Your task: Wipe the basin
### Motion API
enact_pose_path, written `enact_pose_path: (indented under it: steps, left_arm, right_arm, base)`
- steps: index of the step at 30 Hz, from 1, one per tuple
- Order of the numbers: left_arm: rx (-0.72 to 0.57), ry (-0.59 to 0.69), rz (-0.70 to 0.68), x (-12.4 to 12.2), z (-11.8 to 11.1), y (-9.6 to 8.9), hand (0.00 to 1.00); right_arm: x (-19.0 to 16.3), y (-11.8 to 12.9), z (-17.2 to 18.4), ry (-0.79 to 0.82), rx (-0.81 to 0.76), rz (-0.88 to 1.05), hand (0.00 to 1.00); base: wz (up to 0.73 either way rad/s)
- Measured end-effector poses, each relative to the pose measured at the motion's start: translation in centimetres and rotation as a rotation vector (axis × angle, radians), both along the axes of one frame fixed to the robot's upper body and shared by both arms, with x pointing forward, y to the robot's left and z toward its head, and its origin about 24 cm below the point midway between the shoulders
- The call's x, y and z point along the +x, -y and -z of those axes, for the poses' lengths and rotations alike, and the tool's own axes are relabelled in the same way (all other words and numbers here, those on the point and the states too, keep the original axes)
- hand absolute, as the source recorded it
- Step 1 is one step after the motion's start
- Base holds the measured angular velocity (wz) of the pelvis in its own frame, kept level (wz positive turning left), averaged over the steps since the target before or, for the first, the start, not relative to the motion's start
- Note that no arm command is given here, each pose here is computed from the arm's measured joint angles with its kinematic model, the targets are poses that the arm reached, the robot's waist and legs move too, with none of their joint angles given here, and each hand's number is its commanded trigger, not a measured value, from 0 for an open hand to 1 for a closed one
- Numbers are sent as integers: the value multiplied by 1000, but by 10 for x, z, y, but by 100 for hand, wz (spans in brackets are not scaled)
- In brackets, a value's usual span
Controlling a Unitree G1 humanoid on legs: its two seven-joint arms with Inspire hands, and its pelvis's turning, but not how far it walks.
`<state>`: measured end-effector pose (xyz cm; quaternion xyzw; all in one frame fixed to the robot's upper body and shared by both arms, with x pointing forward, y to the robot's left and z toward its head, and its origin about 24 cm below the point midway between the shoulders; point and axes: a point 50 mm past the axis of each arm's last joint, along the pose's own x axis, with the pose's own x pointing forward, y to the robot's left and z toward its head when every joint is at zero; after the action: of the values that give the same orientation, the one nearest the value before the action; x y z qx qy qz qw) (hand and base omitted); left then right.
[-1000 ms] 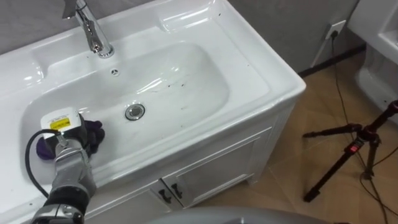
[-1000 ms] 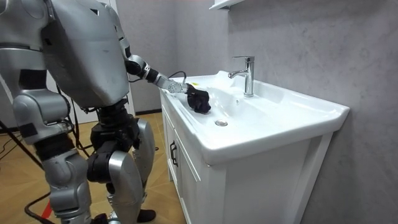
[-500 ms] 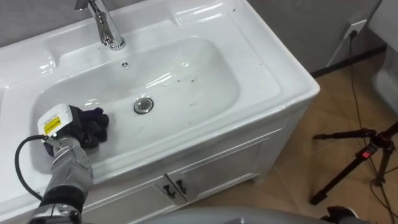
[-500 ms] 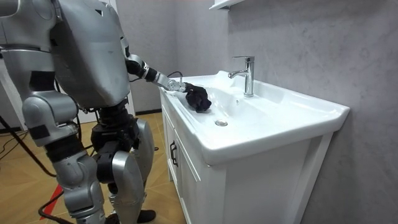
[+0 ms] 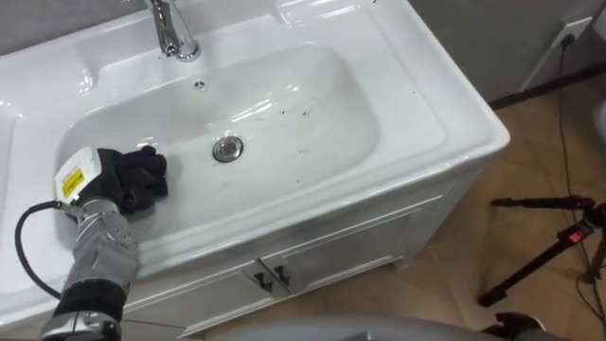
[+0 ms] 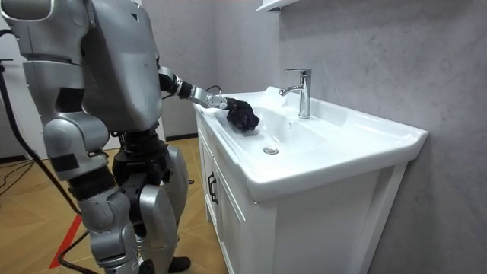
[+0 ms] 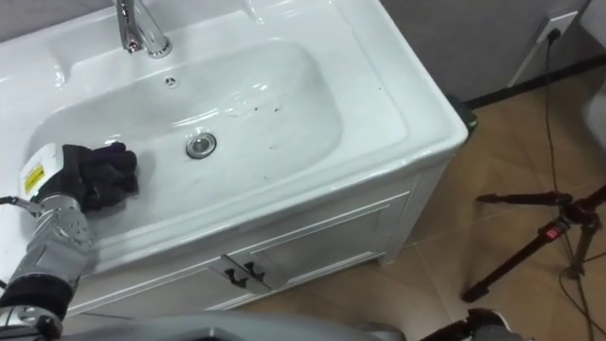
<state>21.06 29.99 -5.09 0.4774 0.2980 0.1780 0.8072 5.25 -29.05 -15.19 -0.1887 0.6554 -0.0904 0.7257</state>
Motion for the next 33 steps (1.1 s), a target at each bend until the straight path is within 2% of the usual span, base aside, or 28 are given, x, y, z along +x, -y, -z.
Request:
enact_pose_path:
  steps: [5,14,16,25,33]
  left_arm:
    - [14,60,4,7,-13,0,100]
    - [63,139,15,3,-32,-1,100]
    - [84,190,19,6,-40,0,100]
    - [174,319,-77,3,-57,-14,100]
    - [209,423,-65,6,-77,-10,100]
  right_arm:
    - [-7,2,0,-10,-3,19,0]
    - [-18,1,1,-30,-23,-6,0]
    - [-21,1,1,-37,-28,-5,0]
    - [-29,1,2,-67,-28,4,0]
    - [-25,1,2,-56,-20,-5,0]
  base:
    - [5]
    - [9]
    - [17]
    - [2]
    - [1]
